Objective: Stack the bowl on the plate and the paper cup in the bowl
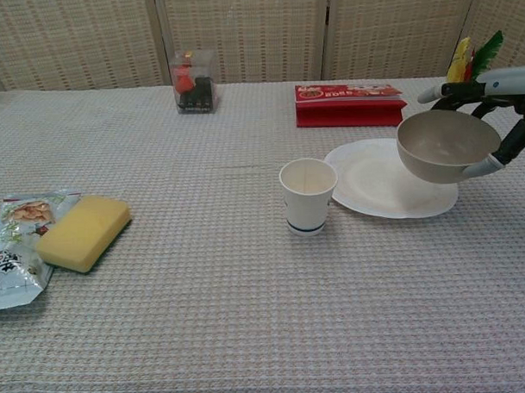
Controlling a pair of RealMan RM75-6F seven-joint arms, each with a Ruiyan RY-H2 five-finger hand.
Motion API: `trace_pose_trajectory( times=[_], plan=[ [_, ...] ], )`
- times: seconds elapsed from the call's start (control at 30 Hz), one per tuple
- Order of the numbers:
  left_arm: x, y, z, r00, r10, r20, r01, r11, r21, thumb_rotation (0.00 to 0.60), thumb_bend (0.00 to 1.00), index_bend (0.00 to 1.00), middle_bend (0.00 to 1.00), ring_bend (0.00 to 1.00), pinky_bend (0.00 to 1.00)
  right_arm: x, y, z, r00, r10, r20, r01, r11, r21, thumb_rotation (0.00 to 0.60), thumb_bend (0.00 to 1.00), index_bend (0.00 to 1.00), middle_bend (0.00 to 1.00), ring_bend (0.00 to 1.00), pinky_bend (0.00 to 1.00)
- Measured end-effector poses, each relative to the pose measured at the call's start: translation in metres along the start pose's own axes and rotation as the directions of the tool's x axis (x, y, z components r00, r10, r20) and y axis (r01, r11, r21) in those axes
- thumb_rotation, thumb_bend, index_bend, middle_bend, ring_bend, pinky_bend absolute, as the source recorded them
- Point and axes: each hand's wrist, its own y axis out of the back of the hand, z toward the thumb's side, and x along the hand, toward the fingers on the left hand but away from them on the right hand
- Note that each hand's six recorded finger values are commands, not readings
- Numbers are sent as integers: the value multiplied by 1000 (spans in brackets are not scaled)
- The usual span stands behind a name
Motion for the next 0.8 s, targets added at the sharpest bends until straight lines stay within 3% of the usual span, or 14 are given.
trace_pose_trajectory(
  times=[0.47,0.8],
  plan=[
    [-1,2,-2,1000,2,-2,-2,1000,-5,600,314,0,0,0,259,-38,-8,-10,999,-3,44,4,1000,-19,600,198,29,121,98,174],
    [0,3,-5,1000,6,-10,-6,1000,-9,600,314,0,0,0,259,-58,-25,-6,999,19,33,-16,995,-95,600,177,29,117,98,174]
  ],
)
